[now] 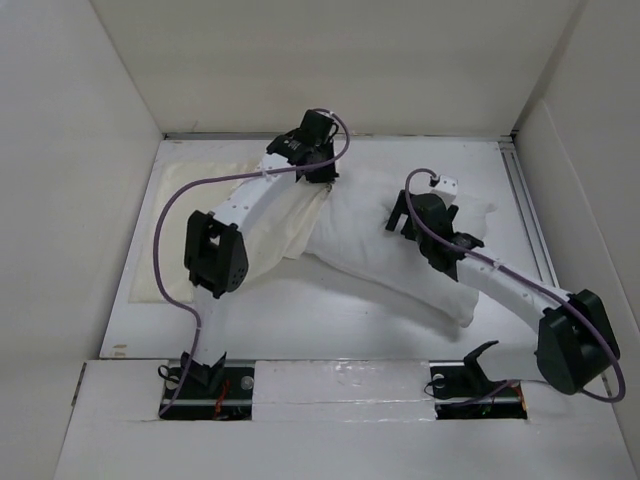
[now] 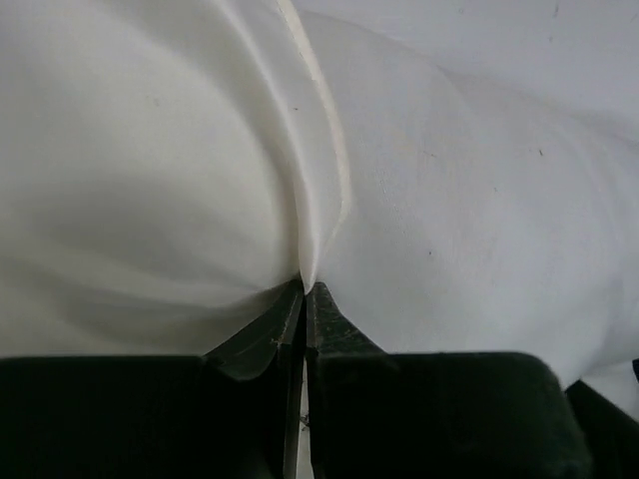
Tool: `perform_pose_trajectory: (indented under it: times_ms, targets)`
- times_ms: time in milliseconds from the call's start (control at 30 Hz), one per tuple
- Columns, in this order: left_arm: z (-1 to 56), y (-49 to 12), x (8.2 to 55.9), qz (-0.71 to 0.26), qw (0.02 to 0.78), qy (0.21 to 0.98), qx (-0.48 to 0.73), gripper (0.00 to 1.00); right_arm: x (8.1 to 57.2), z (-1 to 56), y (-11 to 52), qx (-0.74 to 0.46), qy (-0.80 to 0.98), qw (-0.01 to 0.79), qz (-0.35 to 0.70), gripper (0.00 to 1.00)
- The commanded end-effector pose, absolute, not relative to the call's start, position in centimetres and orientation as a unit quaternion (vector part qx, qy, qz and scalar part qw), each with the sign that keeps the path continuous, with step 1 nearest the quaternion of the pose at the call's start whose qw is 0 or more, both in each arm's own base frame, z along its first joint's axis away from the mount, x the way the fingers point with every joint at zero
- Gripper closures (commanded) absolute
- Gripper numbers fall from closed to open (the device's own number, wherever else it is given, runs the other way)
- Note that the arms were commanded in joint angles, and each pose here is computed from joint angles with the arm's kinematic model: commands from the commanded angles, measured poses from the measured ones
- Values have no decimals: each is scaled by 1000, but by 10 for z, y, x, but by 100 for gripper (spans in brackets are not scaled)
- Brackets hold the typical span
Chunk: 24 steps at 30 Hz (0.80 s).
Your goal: Put the pillow into the pillowcase
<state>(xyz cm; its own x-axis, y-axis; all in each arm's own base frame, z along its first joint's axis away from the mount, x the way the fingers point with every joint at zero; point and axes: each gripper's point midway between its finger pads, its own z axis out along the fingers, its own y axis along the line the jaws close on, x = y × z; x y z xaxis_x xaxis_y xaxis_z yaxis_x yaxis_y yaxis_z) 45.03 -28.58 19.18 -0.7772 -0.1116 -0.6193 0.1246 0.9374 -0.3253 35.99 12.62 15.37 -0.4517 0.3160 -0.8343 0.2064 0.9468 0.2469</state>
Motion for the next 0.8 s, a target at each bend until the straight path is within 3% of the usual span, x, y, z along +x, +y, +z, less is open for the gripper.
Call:
perform_pose_trajectory:
  times_ms: [0,67,133,367,633,667,767]
  targets:
    - [188,-306,449,-204,304,930,48,100,329,118,181,102,882,434,150,1]
    - [176,-324,453,-202,293,932,73,100,303,105,224,43,883,411,224,1]
    - [169,-331,450,-211,271,935,89,100,276,131,279,-20,844,404,352,3]
    - [196,-331,448,-212,297,926,99,100,170,189,370,-165,745,336,552,5]
    - [220,-268,415,-141,340,930,15,100,116,235,381,-226,682,310,623,0]
    - [222,-258,412,-127,348,929,1,100,113,263,369,-230,657,342,631,0]
    - [227,-213,403,-63,379,921,-63,96,138,265,334,-184,693,400,571,0]
